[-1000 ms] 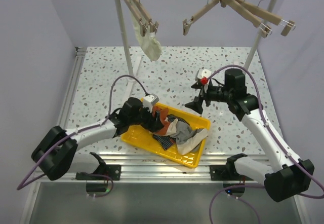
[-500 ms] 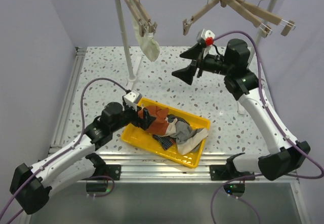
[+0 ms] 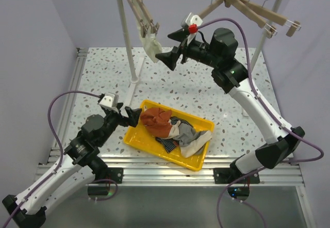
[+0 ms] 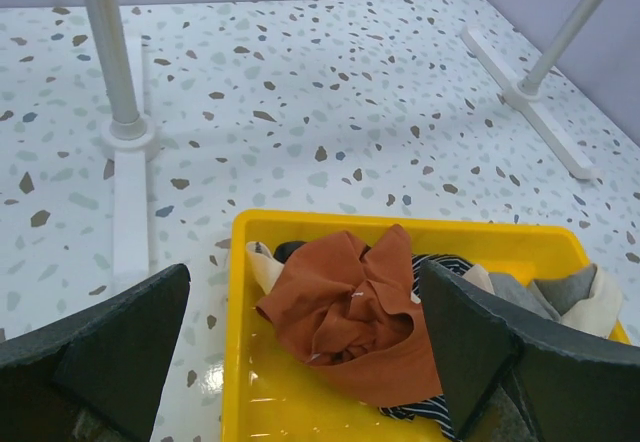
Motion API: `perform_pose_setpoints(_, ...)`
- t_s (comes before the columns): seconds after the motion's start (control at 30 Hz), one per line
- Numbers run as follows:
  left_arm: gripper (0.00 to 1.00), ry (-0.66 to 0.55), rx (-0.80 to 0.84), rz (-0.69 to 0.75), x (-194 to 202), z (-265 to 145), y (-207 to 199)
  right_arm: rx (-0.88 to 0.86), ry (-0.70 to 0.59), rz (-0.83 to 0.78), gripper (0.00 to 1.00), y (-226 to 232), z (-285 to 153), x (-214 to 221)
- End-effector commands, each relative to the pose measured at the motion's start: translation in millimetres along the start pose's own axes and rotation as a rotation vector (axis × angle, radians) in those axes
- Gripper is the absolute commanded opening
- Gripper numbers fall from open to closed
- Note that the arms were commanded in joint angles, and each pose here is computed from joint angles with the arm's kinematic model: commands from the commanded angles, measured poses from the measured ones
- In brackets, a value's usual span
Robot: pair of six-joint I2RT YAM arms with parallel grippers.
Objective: Remove the underwear clipped to the hanger
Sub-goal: Place the underwear in the bin, then pick up the hanger from the clothesline.
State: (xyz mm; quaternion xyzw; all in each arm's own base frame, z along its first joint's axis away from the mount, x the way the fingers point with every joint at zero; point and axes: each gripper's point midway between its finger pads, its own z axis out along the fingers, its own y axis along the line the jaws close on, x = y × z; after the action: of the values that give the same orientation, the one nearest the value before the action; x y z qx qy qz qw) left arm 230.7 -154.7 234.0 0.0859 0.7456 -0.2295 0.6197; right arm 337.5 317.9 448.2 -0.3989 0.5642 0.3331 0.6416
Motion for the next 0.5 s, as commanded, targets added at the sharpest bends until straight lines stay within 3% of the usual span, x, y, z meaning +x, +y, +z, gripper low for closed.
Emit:
perform_pose_setpoints(0.0, 1.00, -0.047, -0.081, -0.031, -16.4, -9.2, 13.5, 0.049, -0.178, 0.001, 0.99, -7.0, -7.9, -77.8)
perform_pose_setpoints(0.13, 1.00, -0.066, -0.112, -0.035, -22.6, -15.0, 19.4, 0.057, -0.244, 0.141, 0.98, -8.8, -5.3, -124.4)
perform_pose_setpoints(0.3, 1.00, -0.085, -0.124, -0.036, -27.3, -15.6, 21.5, 0.062, -0.213, 0.286, 0.94, -23.9, 24.2, -129.9)
perform_pose_setpoints(0.47, 1.00, -0.081, -0.118, -0.060, -24.1, -13.0, 19.7, 0.094, -0.247, 0.383, 0.84, -44.7, 55.0, -127.6)
